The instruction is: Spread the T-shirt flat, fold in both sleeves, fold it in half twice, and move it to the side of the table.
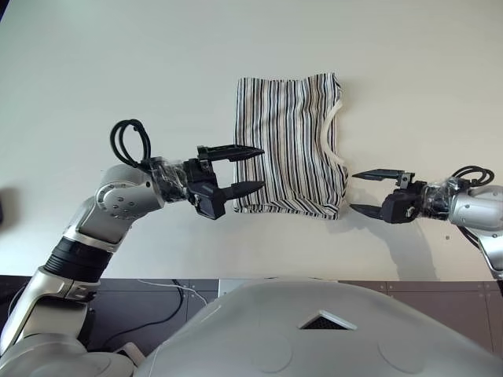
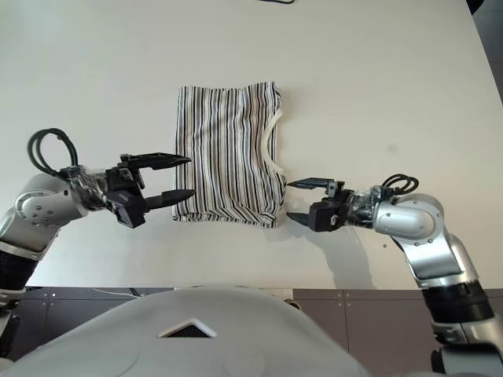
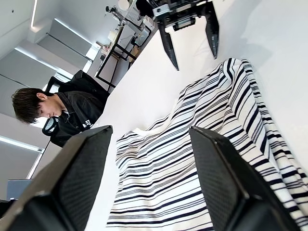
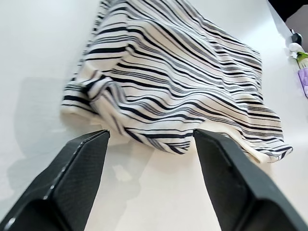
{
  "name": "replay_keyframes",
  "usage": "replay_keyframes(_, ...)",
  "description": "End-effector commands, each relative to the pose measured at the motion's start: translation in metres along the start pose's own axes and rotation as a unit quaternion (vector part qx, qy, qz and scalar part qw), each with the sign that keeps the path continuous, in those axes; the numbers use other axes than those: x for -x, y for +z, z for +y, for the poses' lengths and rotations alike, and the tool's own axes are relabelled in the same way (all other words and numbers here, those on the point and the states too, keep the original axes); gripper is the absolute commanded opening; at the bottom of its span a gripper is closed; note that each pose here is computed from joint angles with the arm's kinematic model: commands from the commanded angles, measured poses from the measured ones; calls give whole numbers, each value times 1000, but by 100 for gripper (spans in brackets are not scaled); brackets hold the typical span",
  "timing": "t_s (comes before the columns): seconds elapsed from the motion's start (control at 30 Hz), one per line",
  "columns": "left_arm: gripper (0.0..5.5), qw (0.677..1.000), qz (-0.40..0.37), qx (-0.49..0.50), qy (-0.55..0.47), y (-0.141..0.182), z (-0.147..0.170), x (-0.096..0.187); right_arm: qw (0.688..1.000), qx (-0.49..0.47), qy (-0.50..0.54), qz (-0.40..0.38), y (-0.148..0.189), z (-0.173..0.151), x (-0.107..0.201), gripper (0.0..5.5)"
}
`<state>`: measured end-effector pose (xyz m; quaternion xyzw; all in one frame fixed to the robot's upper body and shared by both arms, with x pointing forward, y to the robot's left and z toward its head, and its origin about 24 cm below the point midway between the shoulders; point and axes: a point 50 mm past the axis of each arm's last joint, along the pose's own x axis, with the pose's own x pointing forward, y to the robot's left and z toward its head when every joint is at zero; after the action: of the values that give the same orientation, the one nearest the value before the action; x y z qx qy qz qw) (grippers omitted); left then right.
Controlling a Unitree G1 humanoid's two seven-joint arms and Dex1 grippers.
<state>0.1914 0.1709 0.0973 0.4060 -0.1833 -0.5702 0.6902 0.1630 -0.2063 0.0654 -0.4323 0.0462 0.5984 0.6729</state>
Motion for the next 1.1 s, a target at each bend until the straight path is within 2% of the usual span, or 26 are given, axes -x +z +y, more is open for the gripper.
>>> replay_keyframes(0.03, 295, 995, 70, -6, -64, -12, -15, 25, 999, 23, 23, 1, 10, 21, 1, 320)
replay_keyframes(0.13, 295, 982, 125, -22, -142, -30, -47, 41, 998, 39, 36, 21, 5, 34, -10, 320)
replay_keyframes(0.33, 295, 970, 139, -51, -191, -40, -74, 48, 996, 70, 27, 53, -8, 39, -25, 320)
replay_keyframes(0.67, 295, 974, 114, -52, -189, -38, -98, 24, 994, 92, 17, 53, -12, 35, -31, 320)
replay_keyframes(0.9, 295, 979, 113, -24, -165, -40, -100, 17, 993, 106, 14, 45, -12, 29, -33, 320)
replay_keyframes(1.1, 196, 981, 98, -15, -167, -39, -101, 19, 992, 117, 14, 39, -12, 28, -35, 320)
